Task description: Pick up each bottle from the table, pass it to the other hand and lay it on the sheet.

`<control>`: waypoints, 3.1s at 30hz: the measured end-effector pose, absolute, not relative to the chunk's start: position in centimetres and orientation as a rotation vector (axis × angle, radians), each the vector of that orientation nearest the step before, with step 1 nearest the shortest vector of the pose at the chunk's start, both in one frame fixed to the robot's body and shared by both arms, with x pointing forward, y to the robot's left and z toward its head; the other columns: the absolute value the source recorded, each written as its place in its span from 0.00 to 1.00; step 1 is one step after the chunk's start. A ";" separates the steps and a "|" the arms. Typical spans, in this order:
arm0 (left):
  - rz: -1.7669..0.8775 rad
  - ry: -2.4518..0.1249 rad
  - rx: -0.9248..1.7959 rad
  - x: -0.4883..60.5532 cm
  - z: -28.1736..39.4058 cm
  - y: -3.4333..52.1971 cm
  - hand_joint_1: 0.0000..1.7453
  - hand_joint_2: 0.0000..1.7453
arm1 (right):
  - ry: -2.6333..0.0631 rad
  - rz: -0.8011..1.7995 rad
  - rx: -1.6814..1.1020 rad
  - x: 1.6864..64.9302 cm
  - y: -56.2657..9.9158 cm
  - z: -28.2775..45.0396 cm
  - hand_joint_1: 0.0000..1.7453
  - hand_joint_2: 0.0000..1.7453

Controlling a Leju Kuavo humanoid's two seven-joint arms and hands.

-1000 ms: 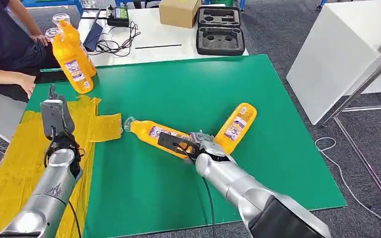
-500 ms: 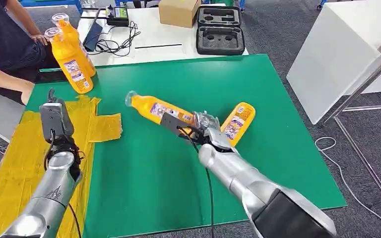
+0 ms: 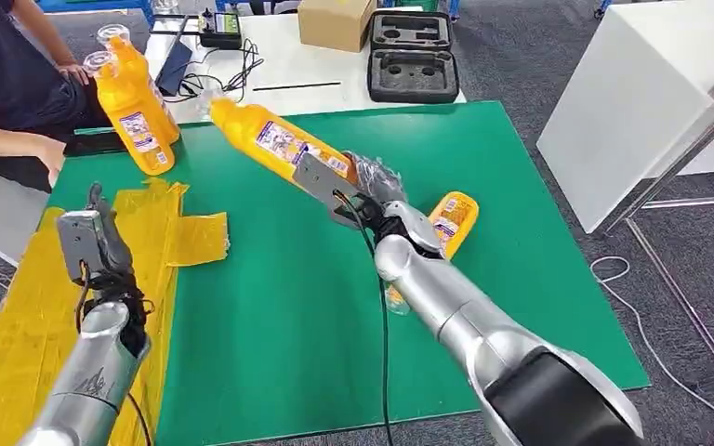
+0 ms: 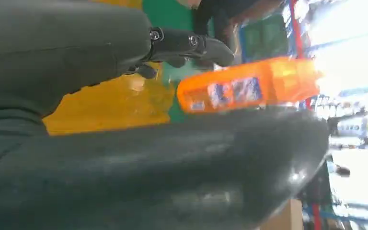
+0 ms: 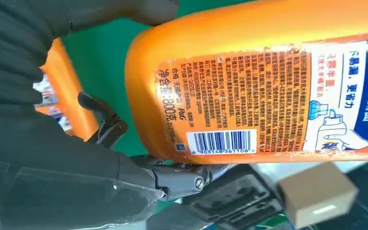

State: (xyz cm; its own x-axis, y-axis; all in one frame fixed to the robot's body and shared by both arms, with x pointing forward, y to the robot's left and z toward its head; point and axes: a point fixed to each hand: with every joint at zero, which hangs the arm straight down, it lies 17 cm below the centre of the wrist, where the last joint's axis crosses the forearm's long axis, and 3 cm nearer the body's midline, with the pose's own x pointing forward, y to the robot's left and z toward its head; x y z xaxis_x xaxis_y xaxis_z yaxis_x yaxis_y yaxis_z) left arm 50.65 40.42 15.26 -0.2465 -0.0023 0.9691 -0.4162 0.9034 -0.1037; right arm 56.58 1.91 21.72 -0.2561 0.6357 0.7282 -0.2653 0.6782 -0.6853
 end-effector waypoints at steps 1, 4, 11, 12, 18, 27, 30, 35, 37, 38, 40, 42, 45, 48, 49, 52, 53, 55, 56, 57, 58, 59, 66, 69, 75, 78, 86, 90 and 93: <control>0.425 -1.786 0.219 50.6 15.2 39.7 0.00 1.00 | -1.641 0.876 -0.293 56.4 2.3 22.2 1.00 1.00; 0.480 -1.757 -0.048 50.4 14.9 37.4 0.00 1.00 | -1.691 0.870 -0.260 55.6 3.5 23.4 1.00 1.00; 0.531 -1.764 -0.357 50.0 17.5 33.9 0.00 1.00 | -1.761 0.885 -0.189 53.2 6.9 25.5 1.00 1.00; 0.532 -1.770 -0.369 50.0 17.8 33.7 0.00 1.00 | -1.766 0.886 -0.183 53.0 7.2 25.7 1.00 1.00; 0.542 -1.787 -0.407 49.8 18.8 33.2 0.00 1.00 | -1.782 0.892 -0.168 52.5 7.8 26.1 1.00 1.00; 0.622 -1.859 -0.452 49.3 21.8 32.9 0.00 1.00 | -1.768 0.907 -0.108 50.8 9.7 25.0 1.00 1.00; 0.630 -1.874 -0.443 49.2 22.1 33.0 0.00 1.00 | -1.765 0.922 -0.086 50.2 10.4 24.7 1.00 1.00; 0.641 -1.889 -0.453 49.1 22.5 33.1 0.00 1.00 | -1.745 0.962 -0.049 48.8 11.8 23.7 1.00 1.00; 0.639 -1.901 -0.465 48.9 22.9 33.0 0.00 1.00 | -1.732 0.978 -0.030 48.2 12.4 23.2 1.00 1.00; 0.640 -1.906 -0.473 48.9 23.2 32.9 0.00 1.00 | -1.729 0.991 -0.025 47.9 12.7 22.9 1.00 1.00; 0.644 -1.914 -0.490 48.7 23.6 32.8 0.00 1.00 | -1.722 1.009 -0.014 47.4 13.2 22.5 1.00 1.00; 0.646 -1.916 -0.506 48.4 23.8 32.6 0.00 1.00 | -1.722 1.024 -0.011 47.1 13.5 22.4 1.00 1.00; 0.652 -1.916 -0.524 48.2 23.9 32.5 0.00 1.00 | -1.726 1.045 -0.015 46.8 13.9 22.3 1.00 1.00; 0.667 -1.895 -0.605 47.9 24.1 32.0 0.00 1.00 | -1.729 1.074 -0.015 46.4 14.4 22.3 1.00 1.00; 0.668 -1.889 -0.636 47.8 24.2 31.8 0.00 1.00 | -1.730 1.088 -0.016 46.2 14.6 22.1 1.00 1.00; 0.683 -1.862 -0.716 47.5 24.5 31.2 0.00 1.00 | -1.719 1.109 -0.020 45.6 15.0 21.6 1.00 1.00; 0.689 -1.845 -0.768 47.4 24.6 30.9 0.00 1.00 | -1.715 1.122 -0.020 45.4 15.1 21.4 1.00 1.00; 0.680 -1.813 -0.865 47.2 25.0 30.0 0.00 1.00 | -1.705 1.139 -0.022 45.0 15.5 21.0 1.00 1.00; 0.669 -1.798 -0.900 47.1 25.1 29.5 0.00 1.00 | -1.704 1.149 -0.021 44.7 15.7 20.8 1.00 1.00; 0.658 -1.782 -0.921 47.0 25.0 29.1 0.00 1.00 | -1.708 1.156 -0.024 44.6 15.8 20.8 1.00 1.00; 0.652 -1.771 -0.938 46.9 24.9 28.6 0.00 1.00 | -1.711 1.163 -0.025 44.4 15.9 20.8 1.00 1.00; 0.647 -1.767 -0.945 46.8 24.8 28.2 0.00 1.00 | -1.714 1.167 -0.027 44.4 16.0 20.8 1.00 1.00; 0.635 -1.774 -0.948 46.4 25.0 27.3 1.00 1.00 | -1.721 1.190 -0.046 44.4 16.0 20.7 1.00 1.00; 0.637 -1.793 -0.916 46.3 25.2 27.5 1.00 1.00 | -1.721 1.200 -0.055 44.3 16.0 20.5 1.00 1.00; 0.647 -1.802 -0.880 46.1 24.9 27.7 1.00 1.00 | -1.726 1.218 -0.070 44.2 16.0 20.3 1.00 1.00; 0.646 -1.802 -0.876 46.1 24.9 27.7 1.00 1.00 | -1.724 1.220 -0.069 44.1 16.0 20.2 1.00 1.00; 0.653 -1.801 -0.847 46.2 24.6 27.8 1.00 1.00 | -1.717 1.226 -0.076 44.2 15.8 19.8 0.00 1.00; 0.652 -1.816 -0.801 46.3 24.4 28.1 1.00 1.00 | -1.721 1.235 -0.085 44.2 15.7 19.5 0.00 0.00; 0.659 -1.859 -0.684 46.5 24.2 29.2 1.00 1.00 | -1.747 1.221 -0.105 44.7 15.3 19.8 0.00 0.00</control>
State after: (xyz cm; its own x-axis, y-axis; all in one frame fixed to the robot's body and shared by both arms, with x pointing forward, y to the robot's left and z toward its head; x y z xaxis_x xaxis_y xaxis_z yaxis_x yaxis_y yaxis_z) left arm 46.47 29.15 24.21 -0.3336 0.7105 0.6196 0.1613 0.6905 -0.7051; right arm 44.71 15.27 19.82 -0.5298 0.5460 0.6490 -0.4219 0.4941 -0.7601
